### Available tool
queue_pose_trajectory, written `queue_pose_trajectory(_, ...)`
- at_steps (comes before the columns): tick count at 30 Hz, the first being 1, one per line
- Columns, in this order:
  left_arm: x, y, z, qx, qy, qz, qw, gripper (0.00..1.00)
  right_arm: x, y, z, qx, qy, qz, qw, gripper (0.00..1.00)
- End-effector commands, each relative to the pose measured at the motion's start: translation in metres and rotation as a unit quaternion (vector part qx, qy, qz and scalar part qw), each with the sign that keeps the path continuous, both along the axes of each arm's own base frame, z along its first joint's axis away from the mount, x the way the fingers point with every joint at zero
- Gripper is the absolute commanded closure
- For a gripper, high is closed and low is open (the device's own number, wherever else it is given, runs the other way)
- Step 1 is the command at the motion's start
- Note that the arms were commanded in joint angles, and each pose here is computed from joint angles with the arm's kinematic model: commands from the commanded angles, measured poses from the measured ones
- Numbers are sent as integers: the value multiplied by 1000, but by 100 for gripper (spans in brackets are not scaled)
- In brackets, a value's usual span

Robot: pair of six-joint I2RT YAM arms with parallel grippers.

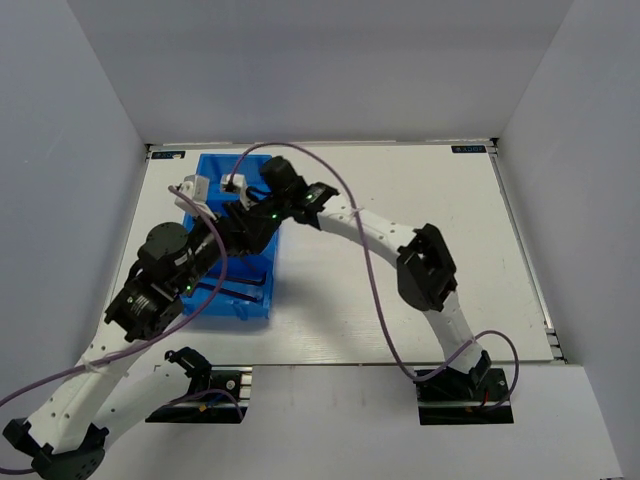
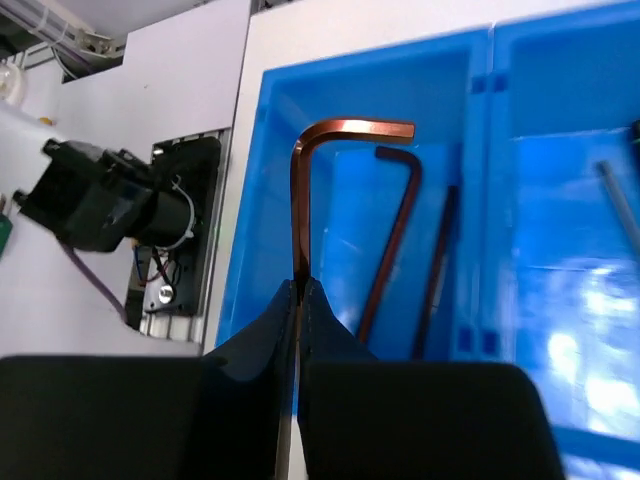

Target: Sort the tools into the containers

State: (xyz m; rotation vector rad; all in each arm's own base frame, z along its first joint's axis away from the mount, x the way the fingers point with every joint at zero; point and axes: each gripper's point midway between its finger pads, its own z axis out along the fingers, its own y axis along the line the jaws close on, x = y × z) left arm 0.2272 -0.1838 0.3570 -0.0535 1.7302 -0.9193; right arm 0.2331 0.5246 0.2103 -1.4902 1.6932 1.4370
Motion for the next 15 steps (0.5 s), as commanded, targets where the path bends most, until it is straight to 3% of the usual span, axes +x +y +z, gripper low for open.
queue_pose_trajectory(1, -8, 16, 10, 5, -11, 21, 1000, 21, 14, 28, -10, 14, 11, -39, 999, 100)
queue_pose_trajectory(2, -8, 16, 8, 8, -7, 21, 1000, 21, 14, 31, -15, 9, 9, -45, 999, 100)
queue_pose_trajectory(3, -10, 20, 9, 7, -9, 27, 1000, 21, 13, 33, -25, -1, 13, -46, 999, 81)
queue_pose_trajectory(4, -13, 22, 10, 6, -10, 27, 1000, 21, 14, 35, -29, -4, 14, -49, 999, 71)
queue_pose_trajectory(7, -16, 26, 12, 7, -9, 31, 999, 21, 26, 32, -23, -6, 2, -70, 998, 51)
queue_pose_trajectory(11, -16, 23, 12, 4, -13, 25, 1000, 21, 44, 10, 6, 4, -24, -90, 996, 48)
queue_pose_trajectory(15, -16, 19, 12, -3, -22, 15, 1000, 20, 65, -36, 19, -29, -36, -136, 990, 45)
